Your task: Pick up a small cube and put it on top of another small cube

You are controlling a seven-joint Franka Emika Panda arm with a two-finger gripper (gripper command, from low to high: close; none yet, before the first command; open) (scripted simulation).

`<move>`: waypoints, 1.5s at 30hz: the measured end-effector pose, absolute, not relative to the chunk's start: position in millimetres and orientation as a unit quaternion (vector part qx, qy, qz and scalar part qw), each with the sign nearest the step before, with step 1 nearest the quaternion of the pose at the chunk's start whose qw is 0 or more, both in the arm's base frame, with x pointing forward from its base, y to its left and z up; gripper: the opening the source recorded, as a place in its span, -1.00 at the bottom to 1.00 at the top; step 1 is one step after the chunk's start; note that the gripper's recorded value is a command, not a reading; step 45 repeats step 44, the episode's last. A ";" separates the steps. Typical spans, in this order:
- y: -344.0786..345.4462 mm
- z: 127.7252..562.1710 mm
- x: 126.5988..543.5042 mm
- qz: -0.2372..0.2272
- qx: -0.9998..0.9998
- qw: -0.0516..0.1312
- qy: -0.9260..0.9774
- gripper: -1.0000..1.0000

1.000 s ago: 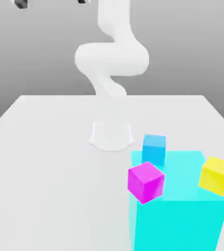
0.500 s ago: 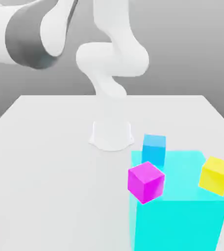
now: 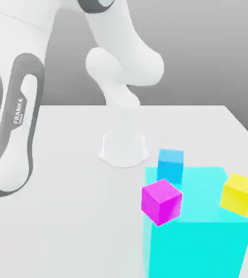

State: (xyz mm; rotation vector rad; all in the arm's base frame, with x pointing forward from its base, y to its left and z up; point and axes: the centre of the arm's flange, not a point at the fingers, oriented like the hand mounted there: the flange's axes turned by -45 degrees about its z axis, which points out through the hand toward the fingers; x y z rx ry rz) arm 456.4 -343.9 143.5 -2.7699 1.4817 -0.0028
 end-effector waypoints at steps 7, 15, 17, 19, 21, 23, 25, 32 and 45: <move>-341.7 192.3 457.2 0.000 -0.883 0.001 0.468 -1.00; -189.8 299.9 507.1 -0.001 -0.974 0.013 0.228 -1.00; -137.4 324.6 512.0 -0.001 -0.989 0.015 0.149 -1.00; -89.2 348.4 509.7 -0.001 -0.997 0.015 0.073 -1.00; -47.9 370.9 501.2 -0.001 -1.000 0.015 0.002 -1.00; -19.1 392.2 487.9 -0.001 -0.998 0.014 -0.058 -1.00; 12.3 412.1 471.9 -0.001 -0.992 0.012 -0.122 -1.00; 91.7 427.7 417.7 0.000 -0.956 0.003 -0.294 -1.00; 93.5 436.1 415.8 0.000 -0.954 0.000 -0.300 1.00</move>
